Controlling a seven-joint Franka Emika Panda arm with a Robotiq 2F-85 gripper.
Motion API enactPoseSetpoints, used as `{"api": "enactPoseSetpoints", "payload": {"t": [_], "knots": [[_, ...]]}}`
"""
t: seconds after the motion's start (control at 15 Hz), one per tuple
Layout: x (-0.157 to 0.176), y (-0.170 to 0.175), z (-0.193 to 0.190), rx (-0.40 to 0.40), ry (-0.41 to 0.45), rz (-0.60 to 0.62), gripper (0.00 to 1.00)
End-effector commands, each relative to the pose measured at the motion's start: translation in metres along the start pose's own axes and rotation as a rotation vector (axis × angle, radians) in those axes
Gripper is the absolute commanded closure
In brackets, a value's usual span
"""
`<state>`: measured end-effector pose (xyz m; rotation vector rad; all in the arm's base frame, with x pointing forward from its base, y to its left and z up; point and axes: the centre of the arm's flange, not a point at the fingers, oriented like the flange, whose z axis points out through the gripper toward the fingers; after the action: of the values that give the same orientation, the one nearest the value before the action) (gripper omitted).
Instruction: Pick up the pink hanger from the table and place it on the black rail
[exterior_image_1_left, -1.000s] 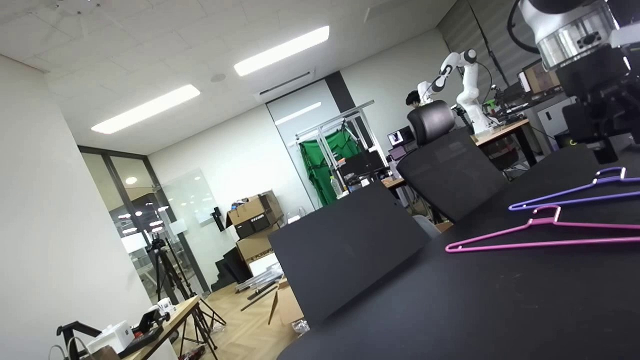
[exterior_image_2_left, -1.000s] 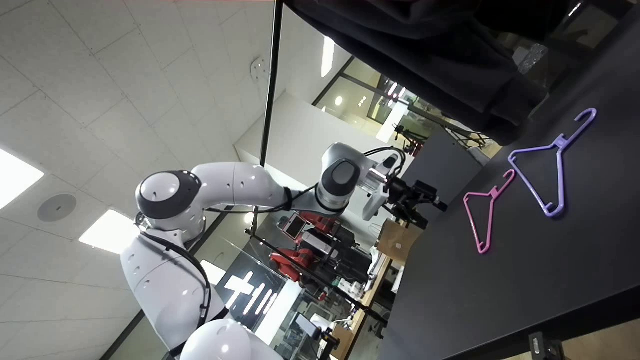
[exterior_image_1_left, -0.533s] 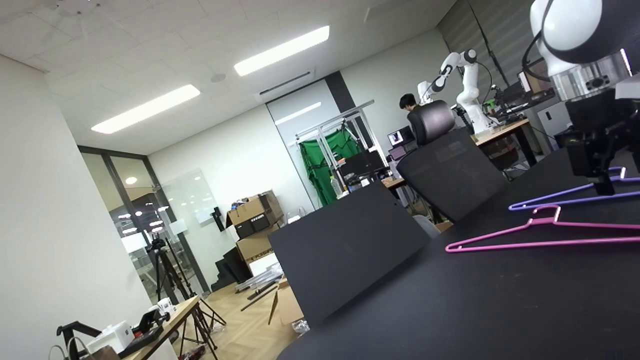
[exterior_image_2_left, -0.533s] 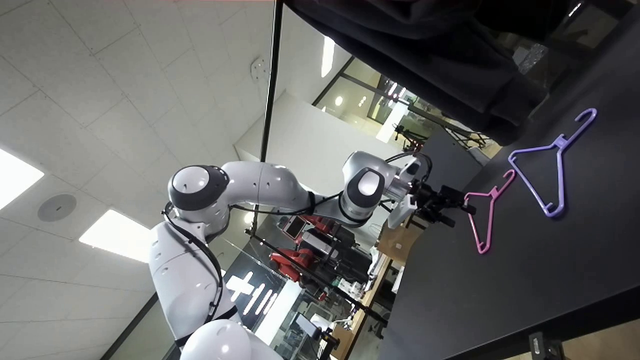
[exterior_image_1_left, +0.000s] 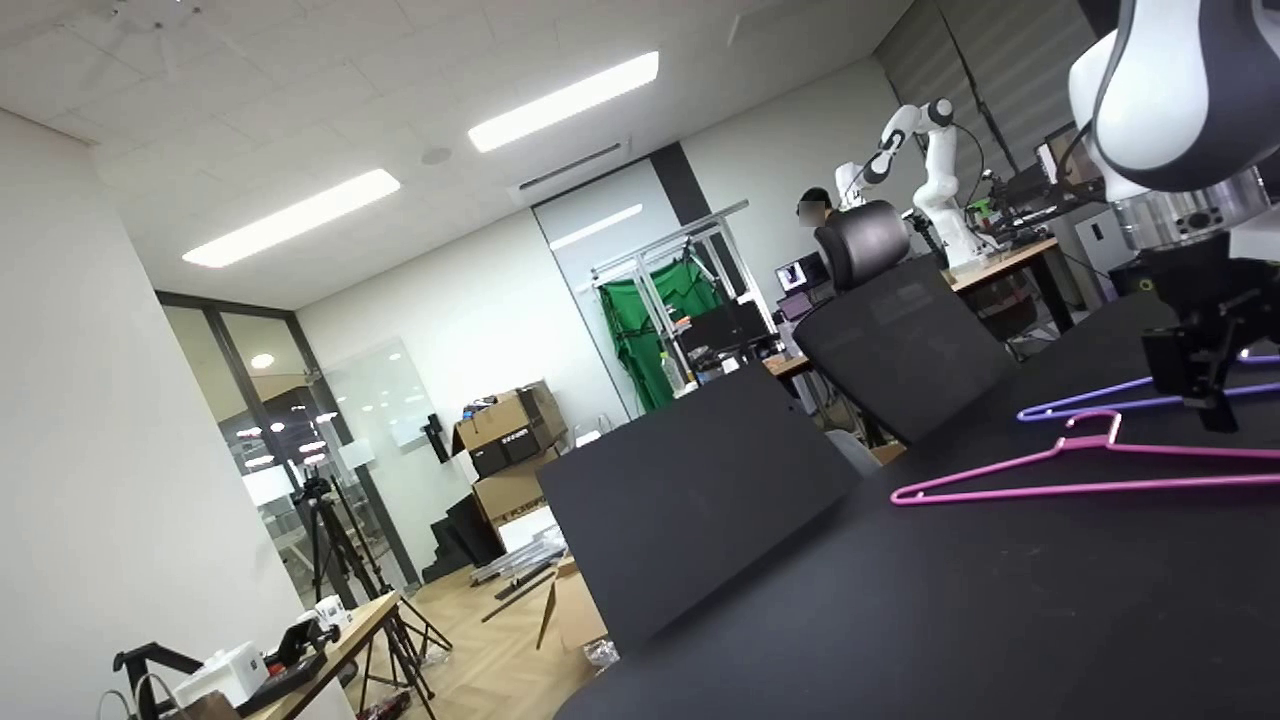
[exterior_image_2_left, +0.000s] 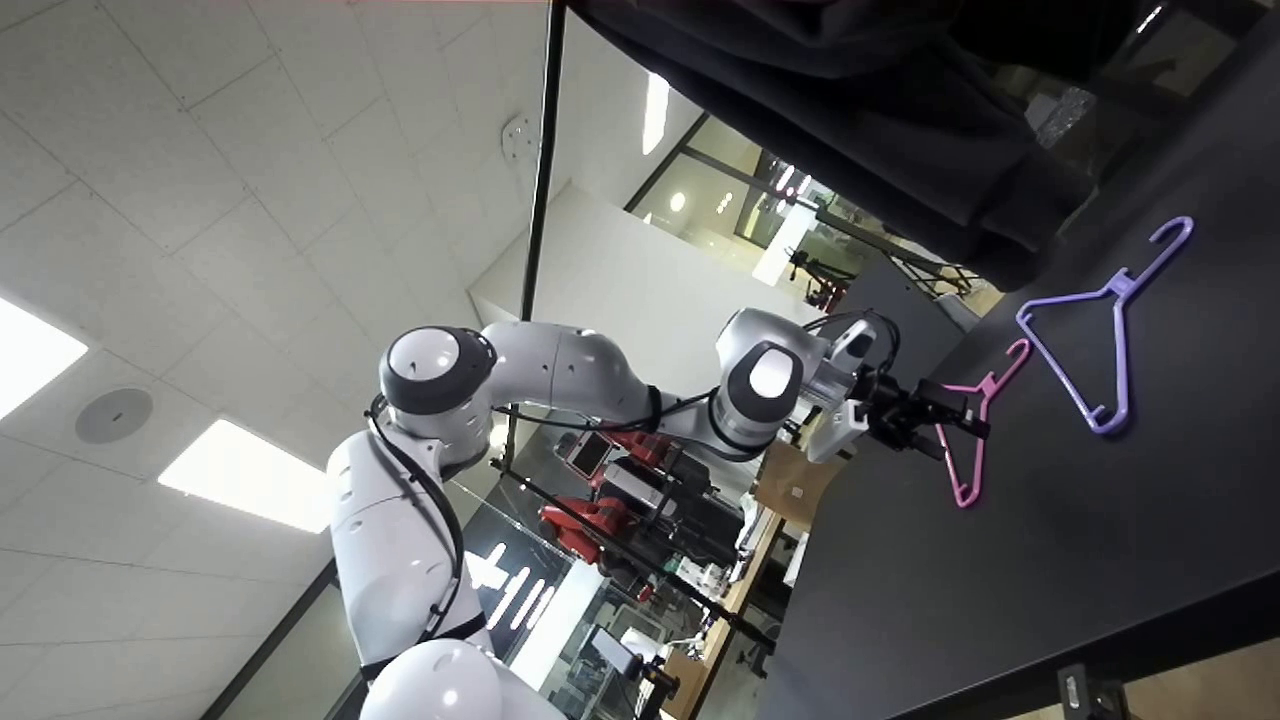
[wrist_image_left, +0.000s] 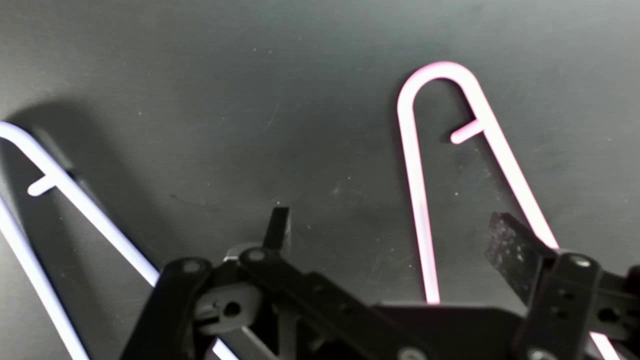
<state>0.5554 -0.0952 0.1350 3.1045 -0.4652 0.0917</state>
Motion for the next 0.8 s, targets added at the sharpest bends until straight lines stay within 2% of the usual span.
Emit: {"api": "enactPoseSetpoints", "payload": {"t": [0.0, 0.33, 0.4, 0.47, 0.73], "knots": [[0.011, -0.003, 0.009, -0.007, 0.016, 0.042, 0.0], [0.013, -0.003, 0.022, -0.013, 0.005, 0.047, 0.0], [0.013, -0.003, 0.024, -0.015, 0.004, 0.048, 0.25], [0.013, -0.003, 0.025, -0.017, 0.002, 0.044, 0.27], [0.013, -0.005, 0.028, -0.02, -0.002, 0.04, 0.55]]}}
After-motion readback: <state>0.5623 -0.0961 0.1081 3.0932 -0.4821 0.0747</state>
